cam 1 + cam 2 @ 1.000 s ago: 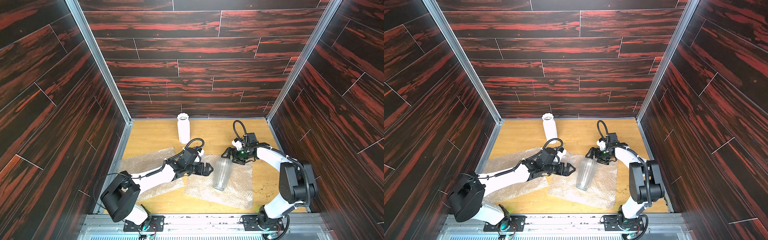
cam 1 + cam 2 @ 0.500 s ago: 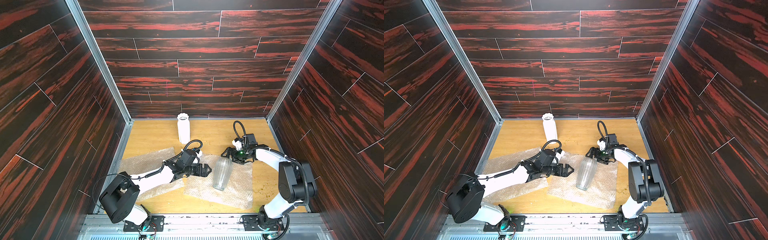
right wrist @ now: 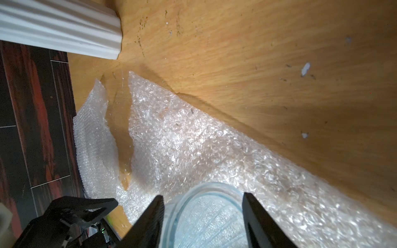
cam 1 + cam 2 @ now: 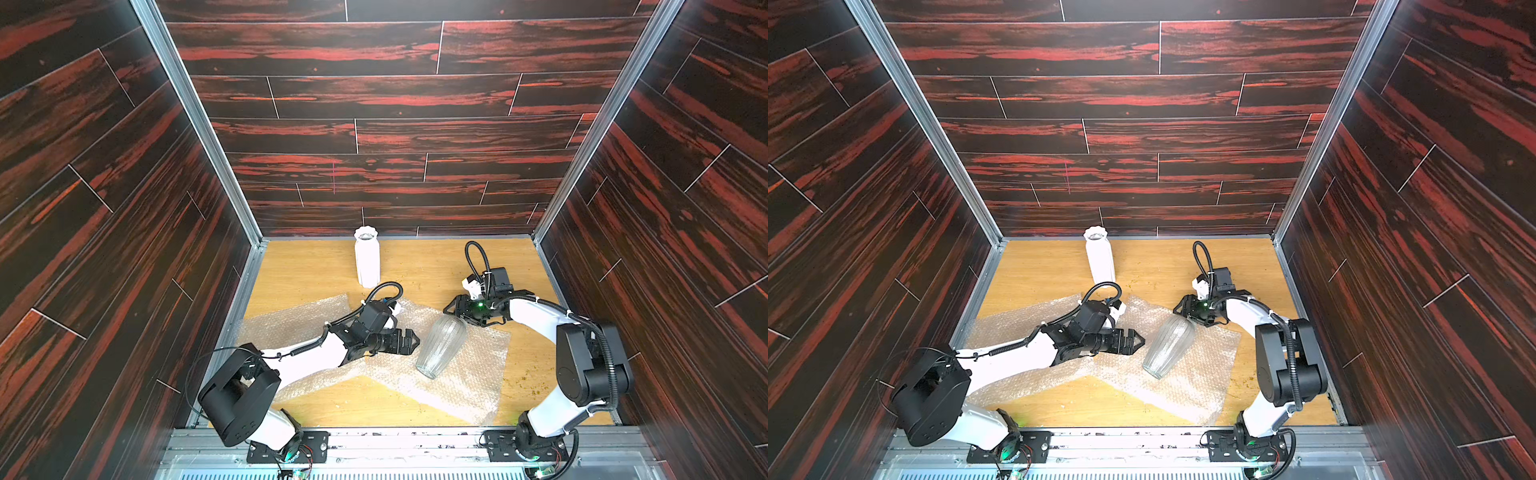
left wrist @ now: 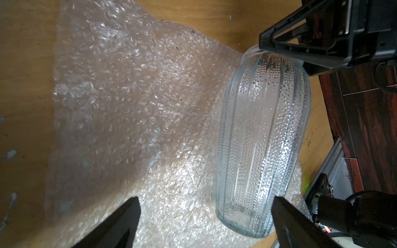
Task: Unwrap the vase from the bubble wrap
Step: Pick up the vase from the bubble wrap, then place the vase at the center of the board.
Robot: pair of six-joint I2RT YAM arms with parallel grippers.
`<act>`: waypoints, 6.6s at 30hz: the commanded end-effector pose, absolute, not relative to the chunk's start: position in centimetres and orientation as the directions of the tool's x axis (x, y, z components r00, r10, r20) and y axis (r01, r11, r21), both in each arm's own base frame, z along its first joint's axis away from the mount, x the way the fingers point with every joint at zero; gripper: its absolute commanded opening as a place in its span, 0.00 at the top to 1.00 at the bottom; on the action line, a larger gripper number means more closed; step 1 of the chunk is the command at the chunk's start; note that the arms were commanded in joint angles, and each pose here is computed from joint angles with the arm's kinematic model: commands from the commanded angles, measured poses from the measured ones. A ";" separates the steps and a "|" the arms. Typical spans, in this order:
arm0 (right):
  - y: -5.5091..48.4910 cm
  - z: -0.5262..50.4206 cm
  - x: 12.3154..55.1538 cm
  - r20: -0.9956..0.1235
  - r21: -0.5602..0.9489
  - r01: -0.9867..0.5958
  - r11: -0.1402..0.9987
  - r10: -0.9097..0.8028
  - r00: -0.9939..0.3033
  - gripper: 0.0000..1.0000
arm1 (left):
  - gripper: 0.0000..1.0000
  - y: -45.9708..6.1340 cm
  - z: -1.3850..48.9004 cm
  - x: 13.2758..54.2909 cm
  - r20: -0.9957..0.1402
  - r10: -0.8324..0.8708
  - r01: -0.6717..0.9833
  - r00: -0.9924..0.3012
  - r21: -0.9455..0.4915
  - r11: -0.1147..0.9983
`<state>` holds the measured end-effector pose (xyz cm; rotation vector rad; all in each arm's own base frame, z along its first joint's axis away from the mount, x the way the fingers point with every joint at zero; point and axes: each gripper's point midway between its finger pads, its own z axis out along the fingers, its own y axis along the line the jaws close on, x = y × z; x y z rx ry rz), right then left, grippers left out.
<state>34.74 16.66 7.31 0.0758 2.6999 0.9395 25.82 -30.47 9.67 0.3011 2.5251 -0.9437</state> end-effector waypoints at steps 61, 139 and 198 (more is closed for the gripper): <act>20.6 8.9 26.6 -0.043 0.778 -0.107 0.619 -0.117 -0.992 0.55 | 0.00 -27.9 10.7 25.7 -0.503 0.022 0.331 -0.864 -0.534 0.778; 24.7 15.6 21.1 -0.087 0.794 -0.264 0.548 -0.327 -0.941 0.68 | 0.19 -30.7 6.9 14.4 -0.359 0.169 0.388 -0.918 -0.723 0.571; 25.9 26.5 48.3 -0.587 0.240 -0.496 0.834 -0.282 -0.758 1.00 | 0.18 -19.4 7.6 20.0 -0.606 0.003 0.216 -0.795 -0.279 0.936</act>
